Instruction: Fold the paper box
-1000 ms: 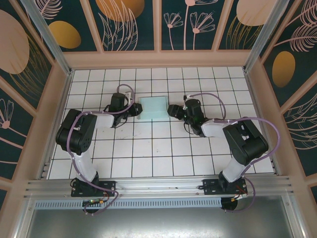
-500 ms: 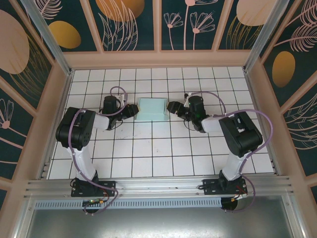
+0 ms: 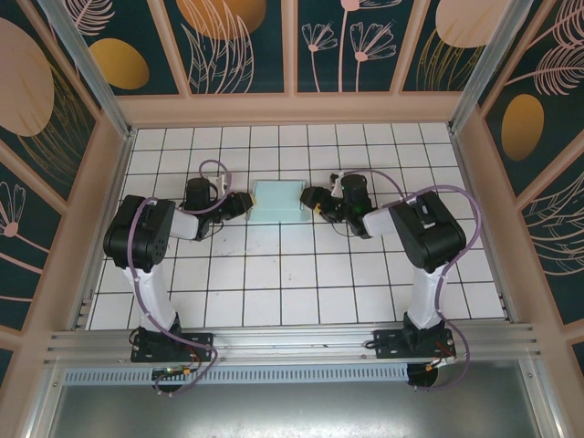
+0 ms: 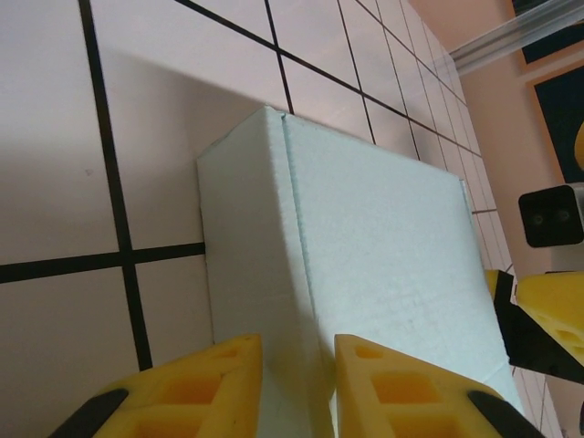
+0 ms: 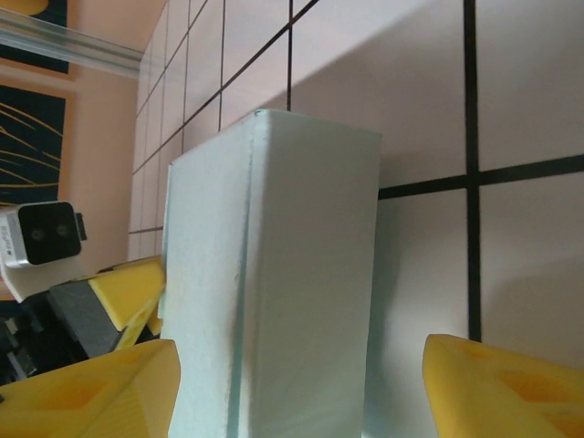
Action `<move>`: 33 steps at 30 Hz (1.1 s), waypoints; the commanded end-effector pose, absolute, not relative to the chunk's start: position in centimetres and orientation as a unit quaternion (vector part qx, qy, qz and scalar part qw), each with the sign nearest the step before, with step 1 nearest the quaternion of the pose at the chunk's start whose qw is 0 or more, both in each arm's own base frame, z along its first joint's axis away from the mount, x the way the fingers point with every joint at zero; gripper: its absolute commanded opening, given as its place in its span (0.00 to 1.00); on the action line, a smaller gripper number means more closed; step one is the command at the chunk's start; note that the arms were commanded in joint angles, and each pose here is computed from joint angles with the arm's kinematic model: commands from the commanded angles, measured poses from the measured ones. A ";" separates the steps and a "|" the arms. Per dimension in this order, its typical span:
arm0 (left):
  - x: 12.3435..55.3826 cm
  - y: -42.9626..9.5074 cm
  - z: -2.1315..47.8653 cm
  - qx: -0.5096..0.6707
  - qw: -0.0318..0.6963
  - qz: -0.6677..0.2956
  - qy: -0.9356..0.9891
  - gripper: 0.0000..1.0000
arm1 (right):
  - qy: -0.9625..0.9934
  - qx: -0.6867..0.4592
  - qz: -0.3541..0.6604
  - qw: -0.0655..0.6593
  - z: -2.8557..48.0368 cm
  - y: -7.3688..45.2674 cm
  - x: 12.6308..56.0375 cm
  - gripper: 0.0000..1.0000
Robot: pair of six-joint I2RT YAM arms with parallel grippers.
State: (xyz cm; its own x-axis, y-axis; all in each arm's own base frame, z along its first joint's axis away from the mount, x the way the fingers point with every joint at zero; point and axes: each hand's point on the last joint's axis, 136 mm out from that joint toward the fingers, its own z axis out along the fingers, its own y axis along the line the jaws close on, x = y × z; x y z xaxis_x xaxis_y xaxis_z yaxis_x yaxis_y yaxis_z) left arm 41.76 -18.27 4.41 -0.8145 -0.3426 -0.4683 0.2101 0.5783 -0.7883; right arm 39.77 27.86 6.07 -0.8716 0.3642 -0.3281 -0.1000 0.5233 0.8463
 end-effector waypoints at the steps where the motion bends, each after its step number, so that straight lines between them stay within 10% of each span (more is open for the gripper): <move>1: 40.3 -16.9 0.6 -0.086 0.254 -0.443 0.856 0.24 | 0.823 0.075 0.512 0.232 7.0 28.8 40.2 0.71; 19: 40.2 -16.6 -0.3 -0.087 0.246 -0.438 0.860 0.25 | 0.777 0.068 0.598 0.184 8.3 31.3 40.3 0.68; 33: 40.5 -16.4 0.2 -0.080 0.264 -0.429 0.860 0.32 | 0.765 0.075 0.610 0.191 9.4 31.1 40.4 0.42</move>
